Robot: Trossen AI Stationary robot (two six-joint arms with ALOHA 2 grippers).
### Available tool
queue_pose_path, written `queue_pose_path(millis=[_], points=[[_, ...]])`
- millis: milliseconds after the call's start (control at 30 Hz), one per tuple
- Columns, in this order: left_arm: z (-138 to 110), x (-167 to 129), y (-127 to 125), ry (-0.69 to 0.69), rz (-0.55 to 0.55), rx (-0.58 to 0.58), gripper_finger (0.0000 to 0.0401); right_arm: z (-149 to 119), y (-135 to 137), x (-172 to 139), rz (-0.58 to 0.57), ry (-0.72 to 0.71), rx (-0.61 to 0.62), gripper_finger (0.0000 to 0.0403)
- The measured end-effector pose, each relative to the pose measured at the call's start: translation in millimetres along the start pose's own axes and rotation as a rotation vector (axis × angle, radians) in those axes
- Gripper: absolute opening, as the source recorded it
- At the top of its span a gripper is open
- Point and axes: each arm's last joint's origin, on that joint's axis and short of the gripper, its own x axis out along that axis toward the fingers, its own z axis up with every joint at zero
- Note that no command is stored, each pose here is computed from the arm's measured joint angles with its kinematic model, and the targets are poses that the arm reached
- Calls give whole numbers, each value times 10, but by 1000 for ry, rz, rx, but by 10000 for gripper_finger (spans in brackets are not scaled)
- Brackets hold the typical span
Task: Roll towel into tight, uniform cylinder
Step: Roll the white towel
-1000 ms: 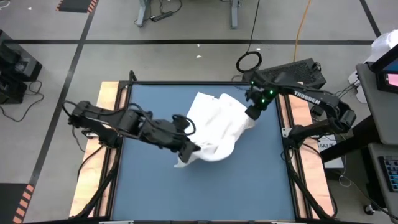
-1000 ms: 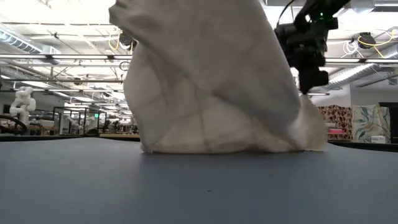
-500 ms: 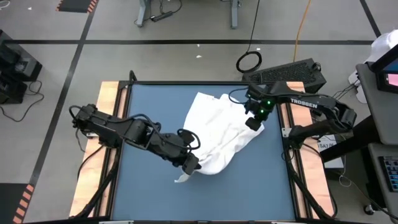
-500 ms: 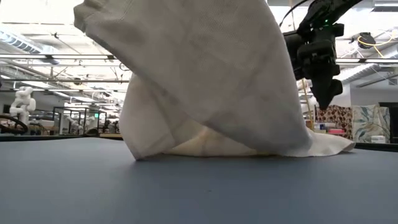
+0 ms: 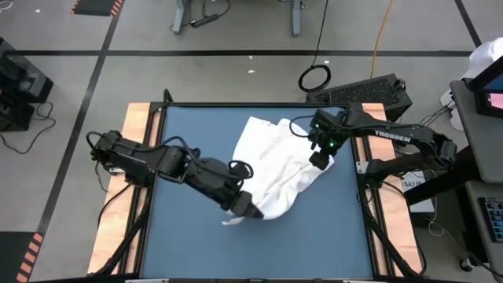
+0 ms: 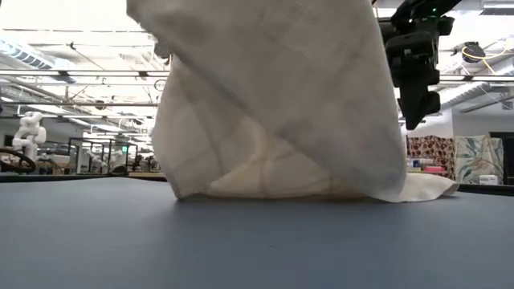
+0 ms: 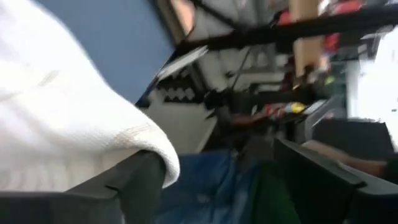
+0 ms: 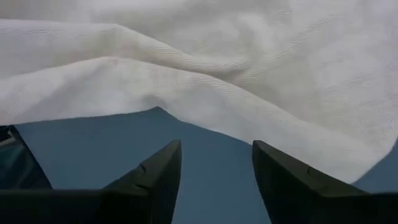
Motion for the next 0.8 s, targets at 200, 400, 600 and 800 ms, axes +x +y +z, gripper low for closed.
queue_pose_path(millis=[200, 400, 600, 800], points=[[-64, 61, 137, 112, 120, -51, 323, -12, 58, 18, 2, 1, -34, 188], [-196, 160, 309, 302, 279, -164, 329, -11, 90, 32, -22, -11, -58, 188], [-246, 217, 328, 379, 269, -78, 329, -15, 116, 44, -36, -16, -74, 188], [89, 166, 482, 58, 424, 13, 329, 5, 150, 52, -25, -40, -70, 187]])
